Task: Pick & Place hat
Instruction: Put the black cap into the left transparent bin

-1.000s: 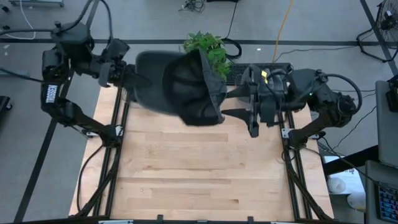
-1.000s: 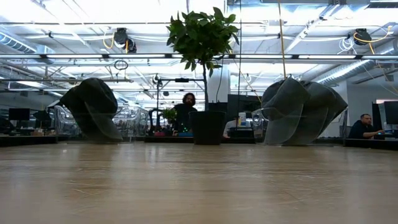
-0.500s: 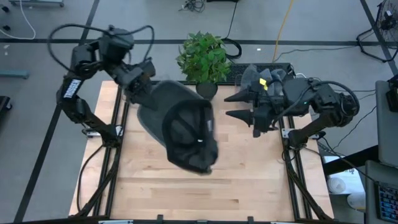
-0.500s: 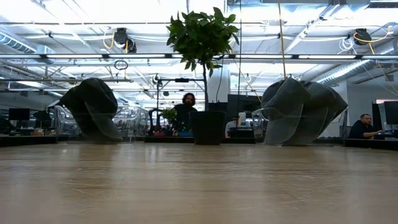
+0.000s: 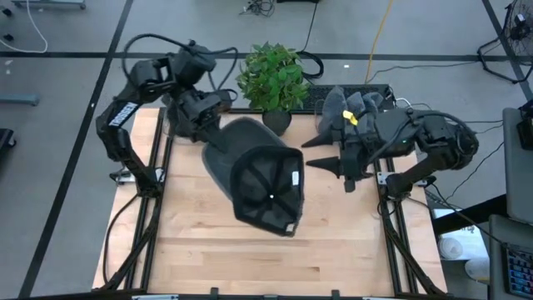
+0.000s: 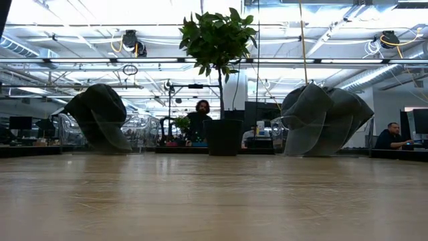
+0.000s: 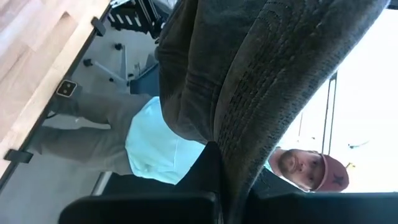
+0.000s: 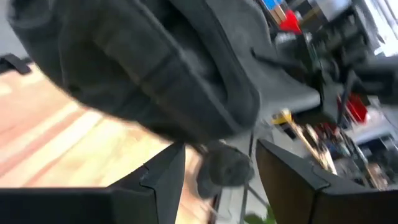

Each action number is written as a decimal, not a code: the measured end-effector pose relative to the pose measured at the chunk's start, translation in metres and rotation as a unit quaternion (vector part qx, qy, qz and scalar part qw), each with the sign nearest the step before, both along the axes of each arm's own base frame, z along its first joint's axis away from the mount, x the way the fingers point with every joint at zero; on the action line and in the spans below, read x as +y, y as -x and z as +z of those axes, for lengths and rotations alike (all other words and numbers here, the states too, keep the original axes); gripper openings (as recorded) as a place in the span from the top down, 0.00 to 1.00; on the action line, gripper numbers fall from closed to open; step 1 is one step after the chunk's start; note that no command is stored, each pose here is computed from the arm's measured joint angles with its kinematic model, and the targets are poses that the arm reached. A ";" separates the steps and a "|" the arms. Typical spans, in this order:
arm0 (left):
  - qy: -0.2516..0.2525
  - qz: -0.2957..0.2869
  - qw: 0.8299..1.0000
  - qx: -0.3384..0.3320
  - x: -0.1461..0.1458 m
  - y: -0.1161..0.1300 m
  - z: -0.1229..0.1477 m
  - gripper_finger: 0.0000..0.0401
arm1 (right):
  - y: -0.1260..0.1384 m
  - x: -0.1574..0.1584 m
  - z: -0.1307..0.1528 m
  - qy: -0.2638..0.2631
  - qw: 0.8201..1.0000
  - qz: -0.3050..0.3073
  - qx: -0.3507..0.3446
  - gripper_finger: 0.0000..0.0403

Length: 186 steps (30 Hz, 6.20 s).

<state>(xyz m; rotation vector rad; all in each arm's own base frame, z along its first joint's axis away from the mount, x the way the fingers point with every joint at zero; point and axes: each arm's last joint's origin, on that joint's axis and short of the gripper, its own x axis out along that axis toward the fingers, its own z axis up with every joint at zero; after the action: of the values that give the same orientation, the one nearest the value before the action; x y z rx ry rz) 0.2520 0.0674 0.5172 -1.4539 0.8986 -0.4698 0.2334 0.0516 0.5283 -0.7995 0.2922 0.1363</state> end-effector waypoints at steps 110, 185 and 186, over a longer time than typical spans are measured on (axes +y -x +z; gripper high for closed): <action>-0.797 0.049 0.444 -0.406 -0.035 0.091 0.070 0.39 | -0.073 -0.101 0.023 -0.181 0.907 -0.250 -0.287 1.00; -0.969 0.152 0.183 -0.064 -0.106 -0.014 0.077 0.63 | -0.101 -0.067 0.052 -0.230 0.829 -0.139 -0.491 1.00; -0.969 0.151 0.184 -0.068 -0.109 -0.012 0.078 0.70 | -0.098 -0.067 0.053 -0.230 0.828 -0.139 -0.491 1.00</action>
<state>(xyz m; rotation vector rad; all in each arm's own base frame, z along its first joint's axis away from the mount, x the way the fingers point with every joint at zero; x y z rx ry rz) 0.2642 -0.0417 0.5949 0.9702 0.2846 0.8499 0.3314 -0.0156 0.5817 -0.2565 -0.5968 -0.4710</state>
